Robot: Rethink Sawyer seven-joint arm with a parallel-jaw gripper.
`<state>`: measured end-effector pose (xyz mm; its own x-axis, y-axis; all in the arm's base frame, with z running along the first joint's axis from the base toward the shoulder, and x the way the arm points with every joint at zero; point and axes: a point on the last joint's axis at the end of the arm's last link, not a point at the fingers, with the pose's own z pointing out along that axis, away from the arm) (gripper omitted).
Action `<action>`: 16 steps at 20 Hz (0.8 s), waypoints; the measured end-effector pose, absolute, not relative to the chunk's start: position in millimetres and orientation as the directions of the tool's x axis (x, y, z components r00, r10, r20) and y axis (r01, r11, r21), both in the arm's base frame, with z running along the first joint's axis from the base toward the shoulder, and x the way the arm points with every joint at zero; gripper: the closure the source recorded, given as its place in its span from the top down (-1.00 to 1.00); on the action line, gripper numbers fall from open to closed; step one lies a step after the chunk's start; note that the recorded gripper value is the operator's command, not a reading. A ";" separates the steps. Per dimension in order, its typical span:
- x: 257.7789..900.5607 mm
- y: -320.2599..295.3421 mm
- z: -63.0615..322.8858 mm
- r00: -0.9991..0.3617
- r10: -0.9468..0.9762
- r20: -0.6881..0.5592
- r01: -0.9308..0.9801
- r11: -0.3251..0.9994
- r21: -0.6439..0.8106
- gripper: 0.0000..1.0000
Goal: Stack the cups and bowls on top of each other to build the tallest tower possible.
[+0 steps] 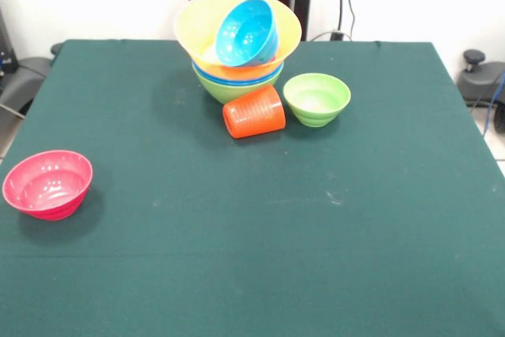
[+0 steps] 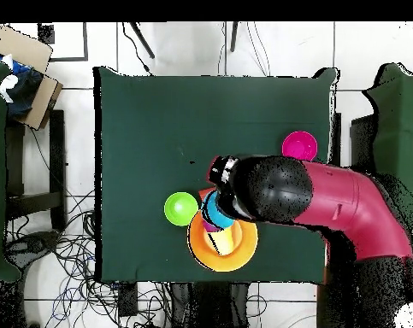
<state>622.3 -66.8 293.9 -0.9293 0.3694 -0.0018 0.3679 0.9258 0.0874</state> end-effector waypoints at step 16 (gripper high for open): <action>615.1 -64.8 316.7 -0.930 0.365 -0.046 0.362 0.930 0.063 1.00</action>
